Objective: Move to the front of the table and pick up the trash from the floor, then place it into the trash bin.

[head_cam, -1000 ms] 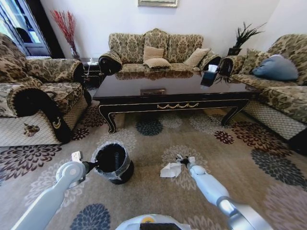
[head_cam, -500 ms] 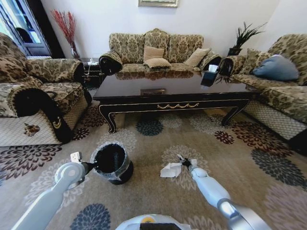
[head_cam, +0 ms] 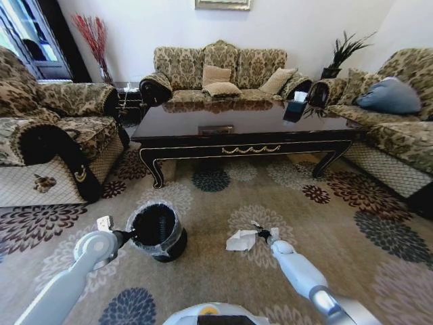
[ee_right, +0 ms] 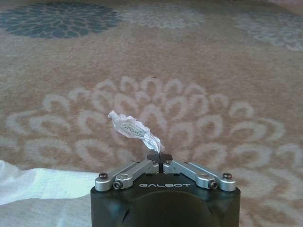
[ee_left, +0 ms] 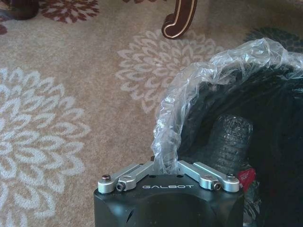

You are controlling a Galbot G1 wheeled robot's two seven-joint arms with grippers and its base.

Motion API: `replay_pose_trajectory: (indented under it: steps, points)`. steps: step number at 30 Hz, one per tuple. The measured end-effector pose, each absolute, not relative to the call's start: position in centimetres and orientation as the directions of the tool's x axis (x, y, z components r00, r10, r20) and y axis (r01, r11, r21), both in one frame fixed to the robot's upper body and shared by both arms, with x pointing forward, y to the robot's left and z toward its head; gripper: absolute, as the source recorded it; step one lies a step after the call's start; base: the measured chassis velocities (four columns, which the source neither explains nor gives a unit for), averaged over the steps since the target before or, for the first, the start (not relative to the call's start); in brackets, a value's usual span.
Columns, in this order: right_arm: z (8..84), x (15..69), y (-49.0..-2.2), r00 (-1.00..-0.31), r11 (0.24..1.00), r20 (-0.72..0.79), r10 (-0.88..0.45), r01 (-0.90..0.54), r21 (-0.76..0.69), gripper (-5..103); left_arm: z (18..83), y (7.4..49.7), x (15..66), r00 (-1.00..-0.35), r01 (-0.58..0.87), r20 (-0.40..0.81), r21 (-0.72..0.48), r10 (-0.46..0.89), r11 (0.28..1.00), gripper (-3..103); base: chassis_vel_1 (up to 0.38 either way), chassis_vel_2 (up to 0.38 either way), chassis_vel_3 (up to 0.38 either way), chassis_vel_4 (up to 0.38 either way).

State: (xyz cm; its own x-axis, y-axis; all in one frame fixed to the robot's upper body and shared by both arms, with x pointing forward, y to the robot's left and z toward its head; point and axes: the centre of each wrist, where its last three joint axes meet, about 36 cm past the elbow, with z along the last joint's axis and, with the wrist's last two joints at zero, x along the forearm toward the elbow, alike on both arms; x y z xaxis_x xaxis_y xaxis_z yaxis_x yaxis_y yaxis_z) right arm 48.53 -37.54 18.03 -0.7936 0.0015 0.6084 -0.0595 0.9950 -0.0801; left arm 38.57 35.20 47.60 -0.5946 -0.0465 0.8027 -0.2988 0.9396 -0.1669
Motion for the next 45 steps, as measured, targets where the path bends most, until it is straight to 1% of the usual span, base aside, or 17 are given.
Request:
replay_pose_trajectory:
  steps: [5,8,9,11,12,16,19,22,24,26,30,32,36,37,38,40,45]
  points:
    - [19.4,47.8,-38.8,-0.806,0.993,0.591,0.009,-0.061,-0.098,0,47.7,34.7,38.6,-0.600,-0.287,0.799,-0.177,-0.033,0.941,0,0.000,0.000,0.000,0.000]
    - [20.9,46.9,-39.0,-0.828,0.989,0.560,-0.018,-0.098,-0.113,0,47.6,33.9,38.7,-0.599,-0.274,0.800,-0.180,-0.021,0.945,0,0.000,0.000,0.000,0.000]
    - [22.4,46.1,-38.9,-0.846,0.984,0.530,-0.047,-0.131,-0.122,0,47.5,33.2,38.9,-0.602,-0.263,0.798,-0.180,-0.015,0.948,0,0.000,0.000,0.000,0.000]
    - [25.0,45.5,-37.5,-0.873,0.980,0.477,-0.101,-0.171,-0.105,0,47.4,31.9,39.2,-0.610,-0.239,0.792,-0.186,0.001,0.953,0,0.000,0.000,0.000,0.000]
    - [25.0,45.5,-37.5,-0.873,0.980,0.477,-0.101,-0.171,-0.105,0,47.4,31.9,39.2,-0.610,-0.239,0.792,-0.186,0.001,0.953,0,0.000,0.000,0.000,0.000]
    - [30.3,43.9,-34.8,-0.909,0.971,0.375,-0.181,-0.226,-0.077,0,48.2,28.7,39.6,-0.631,-0.175,0.774,-0.213,0.057,0.961,0,0.000,0.000,0.000,0.000]
    - [32.8,42.6,-33.9,-0.920,0.964,0.327,-0.217,-0.254,-0.075,0,48.6,27.3,39.9,-0.639,-0.138,0.764,-0.229,0.090,0.964,0,0.000,0.000,0.000,0.000]
    - [36.6,39.3,-32.0,-0.924,0.954,0.267,-0.274,-0.297,-0.049,0,48.3,25.3,40.1,-0.631,-0.088,0.765,-0.234,0.128,0.968,0,0.000,0.000,0.000,0.000]
    - [37.0,38.5,-31.8,-0.922,0.952,0.265,-0.281,-0.303,-0.045,0,48.1,24.9,40.1,-0.627,-0.080,0.768,-0.232,0.131,0.969,0,0.000,0.000,0.000,0.000]
    - [38.7,35.5,-31.3,-0.920,0.946,0.250,-0.301,-0.320,-0.039,0,47.4,23.6,39.8,-0.611,-0.049,0.778,-0.224,0.148,0.973,0,0.000,0.000,0.000,0.000]
    - [40.2,33.5,-30.8,-0.920,0.941,0.230,-0.319,-0.337,-0.044,0,46.5,22.2,39.6,-0.597,-0.020,0.786,-0.215,0.161,0.976,0,0.000,0.000,0.000,0.000]
    - [42.4,31.2,-29.8,-0.917,0.930,0.196,-0.348,-0.364,-0.052,0,45.3,20.1,39.4,-0.579,0.014,0.795,-0.212,0.180,0.977,0,0.000,0.000,0.000,0.000]
    - [43.8,29.6,-29.3,-0.912,0.921,0.180,-0.369,-0.384,-0.061,0,44.8,18.1,39.4,-0.570,0.047,0.795,-0.221,0.208,0.974,0,0.000,0.000,0.000,0.000]
    - [44.9,28.0,-29.0,-0.905,0.911,0.174,-0.388,-0.405,-0.078,0,44.5,15.8,39.7,-0.562,0.088,0.794,-0.220,0.231,0.972,0,0.000,0.000,0.000,0.000]
    - [44.9,28.0,-29.0,-0.905,0.911,0.174,-0.388,-0.405,-0.078,0,44.5,15.8,39.7,-0.562,0.088,0.794,-0.220,0.231,0.972,0,0.000,0.000,0.000,0.000]
    - [45.3,27.2,-29.0,-0.902,0.905,0.171,-0.396,-0.415,-0.093,0,44.4,14.0,40.0,-0.556,0.118,0.793,-0.222,0.250,0.968,0,0.000,0.000,0.000,0.000]
    - [45.3,26.6,-28.5,-0.894,0.893,0.177,-0.411,-0.434,-0.117,0,44.6,11.7,40.0,-0.548,0.165,0.788,-0.227,0.280,0.960,0,0.000,0.000,0.000,0.000]
